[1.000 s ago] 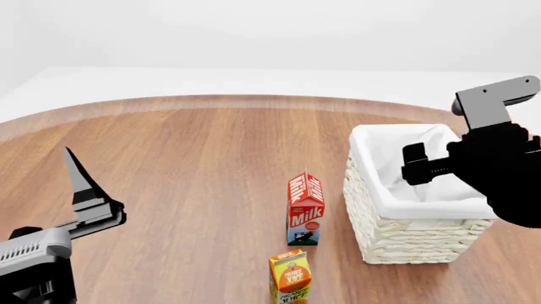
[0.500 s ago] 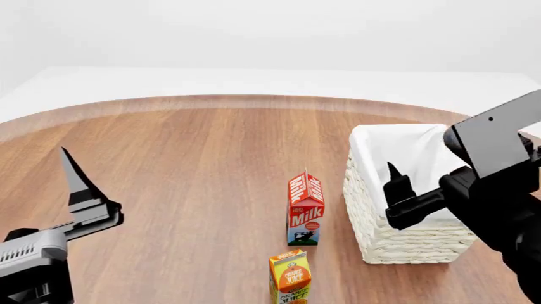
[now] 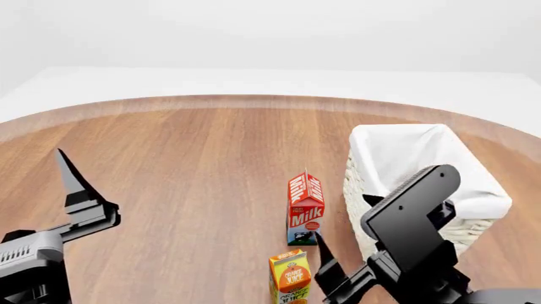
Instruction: Pick up the cream cheese box and the butter, and put them in the basket.
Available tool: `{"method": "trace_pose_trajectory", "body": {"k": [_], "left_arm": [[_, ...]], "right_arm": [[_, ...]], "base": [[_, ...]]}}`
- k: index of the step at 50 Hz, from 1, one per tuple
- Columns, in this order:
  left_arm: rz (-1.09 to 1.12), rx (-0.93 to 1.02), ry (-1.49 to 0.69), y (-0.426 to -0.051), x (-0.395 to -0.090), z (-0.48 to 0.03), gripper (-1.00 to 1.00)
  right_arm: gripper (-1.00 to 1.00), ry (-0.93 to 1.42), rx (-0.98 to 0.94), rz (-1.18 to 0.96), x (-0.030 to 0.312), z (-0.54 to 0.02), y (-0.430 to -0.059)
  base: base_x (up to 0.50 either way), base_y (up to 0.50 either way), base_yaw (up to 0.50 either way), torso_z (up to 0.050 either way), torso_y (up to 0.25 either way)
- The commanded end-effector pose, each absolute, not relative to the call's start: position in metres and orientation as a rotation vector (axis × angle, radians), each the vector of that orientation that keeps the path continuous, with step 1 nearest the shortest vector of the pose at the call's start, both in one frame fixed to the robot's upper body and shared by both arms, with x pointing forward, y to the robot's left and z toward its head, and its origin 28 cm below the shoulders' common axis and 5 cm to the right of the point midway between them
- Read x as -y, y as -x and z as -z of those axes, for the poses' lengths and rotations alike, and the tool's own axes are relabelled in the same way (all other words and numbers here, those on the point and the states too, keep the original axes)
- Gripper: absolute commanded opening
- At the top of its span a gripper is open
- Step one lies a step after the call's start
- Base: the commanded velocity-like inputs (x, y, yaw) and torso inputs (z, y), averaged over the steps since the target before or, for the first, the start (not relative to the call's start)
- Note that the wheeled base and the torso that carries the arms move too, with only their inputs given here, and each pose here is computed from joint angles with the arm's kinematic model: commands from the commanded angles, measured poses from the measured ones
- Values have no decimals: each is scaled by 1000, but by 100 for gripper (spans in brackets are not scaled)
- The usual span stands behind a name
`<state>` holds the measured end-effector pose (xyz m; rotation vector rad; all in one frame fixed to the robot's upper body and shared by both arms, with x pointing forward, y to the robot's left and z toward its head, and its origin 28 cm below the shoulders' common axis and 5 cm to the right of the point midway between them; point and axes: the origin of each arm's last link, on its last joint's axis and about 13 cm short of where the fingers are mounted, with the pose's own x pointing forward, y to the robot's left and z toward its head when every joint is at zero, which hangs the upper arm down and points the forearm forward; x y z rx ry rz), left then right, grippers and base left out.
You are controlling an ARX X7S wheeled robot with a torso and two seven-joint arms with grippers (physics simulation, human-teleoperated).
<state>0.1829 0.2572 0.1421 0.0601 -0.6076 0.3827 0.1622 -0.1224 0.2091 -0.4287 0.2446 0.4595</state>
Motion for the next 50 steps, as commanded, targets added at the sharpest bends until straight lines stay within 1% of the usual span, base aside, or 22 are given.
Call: {"method": "trace_pose_trajectory", "body": {"k": [1, 7, 28, 36, 50], "left_arm": [[-387, 621, -75, -183, -259, -141, 100], [-387, 622, -72, -183, -259, -142, 100], [-381, 622, -72, -183, -258, -143, 100], [-382, 622, -71, -183, -258, -143, 100], [-383, 624, -67, -182, -259, -142, 100]], "right_arm": [[100, 350, -246, -572, 96, -192, -153], [100, 322, -278, -641, 83, -180, -145], [100, 213, -330, -710, 60, -160, -133], [100, 189, -342, -714, 52, -155, -136], [100, 209, -369, -746, 29, -143, -136]], "base": [[0, 0, 0, 0, 0], [0, 0, 0, 0, 0], [0, 0, 0, 0, 0], [0, 0, 0, 0, 0], [0, 0, 0, 0, 0]]}}
